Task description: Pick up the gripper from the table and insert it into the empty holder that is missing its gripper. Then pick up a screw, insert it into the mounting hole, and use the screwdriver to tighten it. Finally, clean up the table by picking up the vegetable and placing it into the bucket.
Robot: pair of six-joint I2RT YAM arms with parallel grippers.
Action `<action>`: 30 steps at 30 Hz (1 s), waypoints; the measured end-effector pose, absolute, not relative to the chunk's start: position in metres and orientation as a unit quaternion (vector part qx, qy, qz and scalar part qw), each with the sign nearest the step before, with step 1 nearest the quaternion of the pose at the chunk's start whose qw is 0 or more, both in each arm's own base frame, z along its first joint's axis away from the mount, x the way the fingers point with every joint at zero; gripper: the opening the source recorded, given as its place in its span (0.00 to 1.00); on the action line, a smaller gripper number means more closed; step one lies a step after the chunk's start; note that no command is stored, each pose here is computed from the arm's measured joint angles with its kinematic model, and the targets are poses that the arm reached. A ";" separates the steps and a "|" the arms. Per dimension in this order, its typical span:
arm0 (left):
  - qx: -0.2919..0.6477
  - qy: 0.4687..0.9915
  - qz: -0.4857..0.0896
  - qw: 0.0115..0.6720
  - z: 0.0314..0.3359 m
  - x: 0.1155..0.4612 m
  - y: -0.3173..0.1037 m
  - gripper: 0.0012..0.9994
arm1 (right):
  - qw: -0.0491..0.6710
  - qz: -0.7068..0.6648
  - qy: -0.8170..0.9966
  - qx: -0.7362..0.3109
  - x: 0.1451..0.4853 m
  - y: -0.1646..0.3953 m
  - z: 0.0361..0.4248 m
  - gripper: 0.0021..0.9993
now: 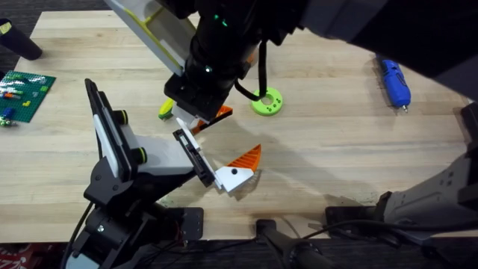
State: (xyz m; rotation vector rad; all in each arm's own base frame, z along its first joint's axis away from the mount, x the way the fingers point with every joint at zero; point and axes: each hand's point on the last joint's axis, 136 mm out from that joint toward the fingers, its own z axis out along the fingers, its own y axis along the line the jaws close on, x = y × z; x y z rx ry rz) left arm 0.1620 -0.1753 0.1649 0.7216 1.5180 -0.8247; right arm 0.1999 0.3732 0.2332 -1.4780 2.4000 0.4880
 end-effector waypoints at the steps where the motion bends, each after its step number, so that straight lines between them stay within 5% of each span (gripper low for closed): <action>1: 0.310 0.653 -0.355 0.593 0.165 0.162 -0.175 0.98 | 0.139 0.169 0.831 -0.512 0.200 0.373 0.233 0.01; 30: 0.310 0.653 -0.355 0.593 0.165 0.162 -0.175 0.98 | 0.138 0.148 0.836 -0.510 0.202 0.366 0.230 0.01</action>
